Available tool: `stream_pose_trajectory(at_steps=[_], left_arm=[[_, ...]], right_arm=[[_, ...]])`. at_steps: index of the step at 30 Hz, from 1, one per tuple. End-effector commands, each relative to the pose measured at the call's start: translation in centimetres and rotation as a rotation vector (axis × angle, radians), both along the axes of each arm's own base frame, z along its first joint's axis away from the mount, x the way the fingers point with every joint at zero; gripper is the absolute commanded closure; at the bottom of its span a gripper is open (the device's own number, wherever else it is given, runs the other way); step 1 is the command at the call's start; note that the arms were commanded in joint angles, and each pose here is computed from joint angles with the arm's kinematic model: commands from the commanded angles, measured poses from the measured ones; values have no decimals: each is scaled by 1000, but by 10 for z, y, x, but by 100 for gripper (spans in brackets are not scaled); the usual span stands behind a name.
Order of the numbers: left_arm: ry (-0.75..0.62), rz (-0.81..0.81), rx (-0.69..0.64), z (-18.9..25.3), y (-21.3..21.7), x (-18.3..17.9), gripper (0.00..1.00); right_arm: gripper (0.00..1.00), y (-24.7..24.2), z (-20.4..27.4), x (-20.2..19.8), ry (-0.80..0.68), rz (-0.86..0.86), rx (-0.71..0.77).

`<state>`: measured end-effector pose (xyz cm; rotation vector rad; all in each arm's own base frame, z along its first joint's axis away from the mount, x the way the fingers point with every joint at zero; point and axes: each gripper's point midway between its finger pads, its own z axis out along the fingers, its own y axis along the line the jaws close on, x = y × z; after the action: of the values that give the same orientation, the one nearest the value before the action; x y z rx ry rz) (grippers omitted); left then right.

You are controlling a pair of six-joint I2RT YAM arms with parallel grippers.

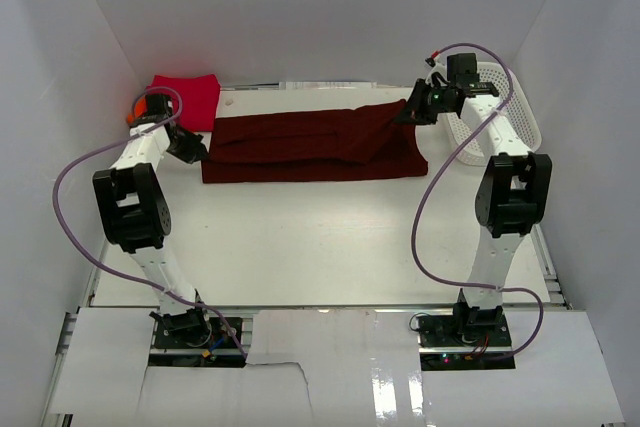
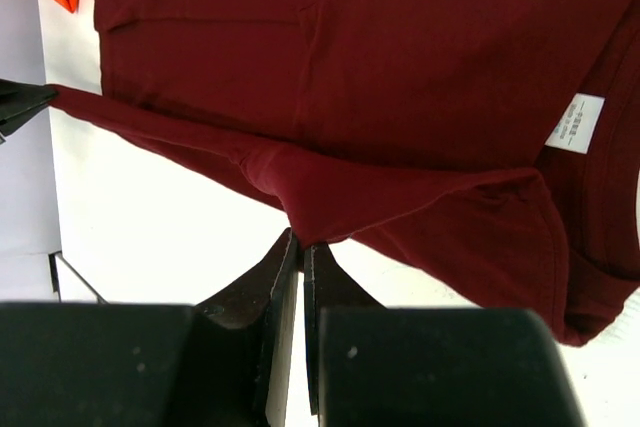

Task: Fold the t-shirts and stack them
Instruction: Grab the bottom of the folded rectangular tshirt with both arms

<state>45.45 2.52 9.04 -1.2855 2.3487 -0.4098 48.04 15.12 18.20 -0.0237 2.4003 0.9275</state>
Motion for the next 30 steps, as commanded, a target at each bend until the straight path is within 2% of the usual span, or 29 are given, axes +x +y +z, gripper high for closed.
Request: stream_pose_trajectory(at_steps=[1, 18, 30], left_arm=[[-37, 10, -4, 14, 2, 13, 100], [-48, 12, 7, 15, 5, 28, 100], [-40, 7, 0, 8, 5, 38, 100]], right_arm=[[92, 3, 18, 17, -90, 21, 17], [92, 0, 32, 45, -138, 0, 18], [92, -11, 21, 67, -188, -45, -10]])
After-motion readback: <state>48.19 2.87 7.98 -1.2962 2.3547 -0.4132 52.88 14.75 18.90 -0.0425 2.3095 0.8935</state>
